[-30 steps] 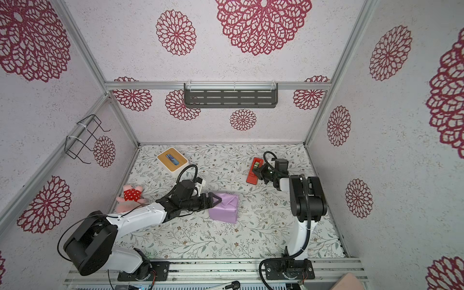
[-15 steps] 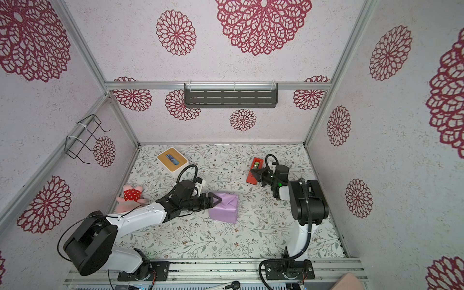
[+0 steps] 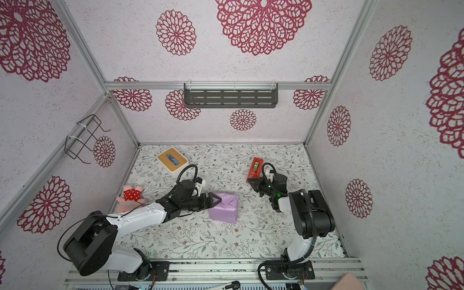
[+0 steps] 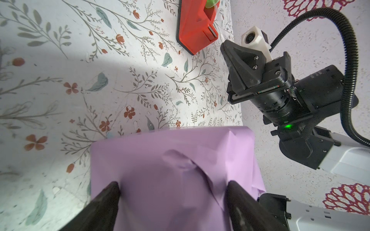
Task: Wrap a gift box in wrapping paper
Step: Tear off the tape with the cutter.
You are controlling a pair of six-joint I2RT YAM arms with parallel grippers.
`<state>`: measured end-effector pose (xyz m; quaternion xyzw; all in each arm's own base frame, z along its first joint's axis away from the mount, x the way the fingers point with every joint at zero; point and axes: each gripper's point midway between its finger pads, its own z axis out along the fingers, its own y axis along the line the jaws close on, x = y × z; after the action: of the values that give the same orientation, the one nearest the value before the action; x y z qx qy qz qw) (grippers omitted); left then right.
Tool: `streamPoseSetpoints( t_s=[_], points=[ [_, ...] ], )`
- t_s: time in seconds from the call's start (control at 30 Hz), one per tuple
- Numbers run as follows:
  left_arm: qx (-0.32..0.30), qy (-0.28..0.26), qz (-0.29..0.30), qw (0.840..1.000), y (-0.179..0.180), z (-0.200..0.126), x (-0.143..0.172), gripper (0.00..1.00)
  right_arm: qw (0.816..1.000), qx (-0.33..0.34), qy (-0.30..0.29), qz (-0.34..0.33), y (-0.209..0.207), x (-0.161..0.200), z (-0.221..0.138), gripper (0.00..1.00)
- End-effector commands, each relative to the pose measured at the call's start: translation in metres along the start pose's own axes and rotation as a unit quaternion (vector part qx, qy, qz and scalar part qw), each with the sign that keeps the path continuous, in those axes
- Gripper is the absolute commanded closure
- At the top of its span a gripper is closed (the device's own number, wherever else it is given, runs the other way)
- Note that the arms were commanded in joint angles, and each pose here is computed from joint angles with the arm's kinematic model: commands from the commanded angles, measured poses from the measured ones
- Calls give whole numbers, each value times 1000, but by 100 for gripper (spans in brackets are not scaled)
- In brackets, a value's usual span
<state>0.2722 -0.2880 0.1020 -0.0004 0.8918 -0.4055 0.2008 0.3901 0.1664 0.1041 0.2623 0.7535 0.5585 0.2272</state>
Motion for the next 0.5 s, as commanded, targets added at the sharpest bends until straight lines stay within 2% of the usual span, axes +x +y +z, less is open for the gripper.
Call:
streamPoseSetpoints(
  t_s=[0.0,0.2,0.47],
  points=[
    [-102,62,-26,993,56,1,41,15,1000,7,7,-29,-3,7,-1,100],
    [-102,63,-26,992,57,1,42,15,999,46,0,-20,-37,0,3,100],
    [-103,63,-25,992,58,1,43,15,990,142,-20,-19,-95,-7,-2,100]
  ],
)
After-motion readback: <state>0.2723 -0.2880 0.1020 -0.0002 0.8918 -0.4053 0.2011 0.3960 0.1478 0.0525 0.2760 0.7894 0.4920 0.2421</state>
